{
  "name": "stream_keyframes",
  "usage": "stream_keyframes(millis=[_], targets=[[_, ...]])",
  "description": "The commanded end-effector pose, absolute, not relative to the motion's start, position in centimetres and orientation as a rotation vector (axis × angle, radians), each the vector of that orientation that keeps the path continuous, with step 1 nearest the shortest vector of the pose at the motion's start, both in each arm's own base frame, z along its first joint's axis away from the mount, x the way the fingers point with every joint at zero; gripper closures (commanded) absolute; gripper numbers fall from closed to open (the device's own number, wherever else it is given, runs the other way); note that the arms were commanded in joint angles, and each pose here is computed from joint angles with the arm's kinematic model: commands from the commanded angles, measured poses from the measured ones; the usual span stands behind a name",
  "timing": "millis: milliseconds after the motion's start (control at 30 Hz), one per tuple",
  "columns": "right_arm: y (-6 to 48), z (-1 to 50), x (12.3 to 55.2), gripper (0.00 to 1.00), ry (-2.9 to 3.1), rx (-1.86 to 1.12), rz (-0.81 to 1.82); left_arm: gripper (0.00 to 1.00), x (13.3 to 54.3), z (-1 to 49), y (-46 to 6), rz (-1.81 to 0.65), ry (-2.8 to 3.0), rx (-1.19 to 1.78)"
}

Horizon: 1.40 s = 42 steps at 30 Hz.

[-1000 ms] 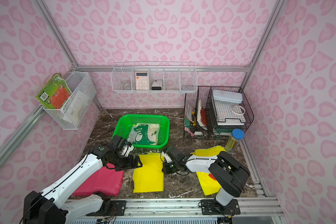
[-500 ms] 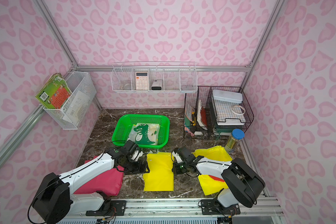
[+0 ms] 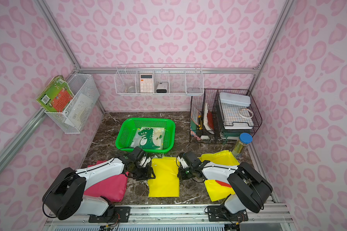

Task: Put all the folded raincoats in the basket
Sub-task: Pick up the raincoat from the center of the board.

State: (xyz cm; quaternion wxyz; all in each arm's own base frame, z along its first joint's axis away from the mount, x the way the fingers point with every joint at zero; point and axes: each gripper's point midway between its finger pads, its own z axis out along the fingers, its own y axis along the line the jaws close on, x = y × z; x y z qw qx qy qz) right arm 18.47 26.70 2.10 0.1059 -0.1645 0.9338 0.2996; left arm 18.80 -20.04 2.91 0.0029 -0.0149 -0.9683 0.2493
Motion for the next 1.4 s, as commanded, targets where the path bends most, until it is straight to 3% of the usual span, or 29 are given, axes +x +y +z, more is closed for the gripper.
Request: stream_keyframes(millis=[0,300,900,1367], targets=[[26.1,1.7,18.2,1.0,2.778,-0.489,0.845,0.56,19.3,3.0,-21.0,0.851,-3.029,-0.062],[26.0,2.1,18.0,1.0,2.777,-0.501,0.851,0.99,18.9,3.0,-21.2,0.858,-3.02,-0.086],[26.9,7.1,15.5,1.0,2.728,-0.611,0.913,1.0,14.9,8.2,-21.5,0.919,-2.983,-0.169],[27.0,13.6,14.5,1.0,2.624,-0.632,1.003,1.0,14.3,14.5,-20.8,1.055,-3.055,-0.153]])
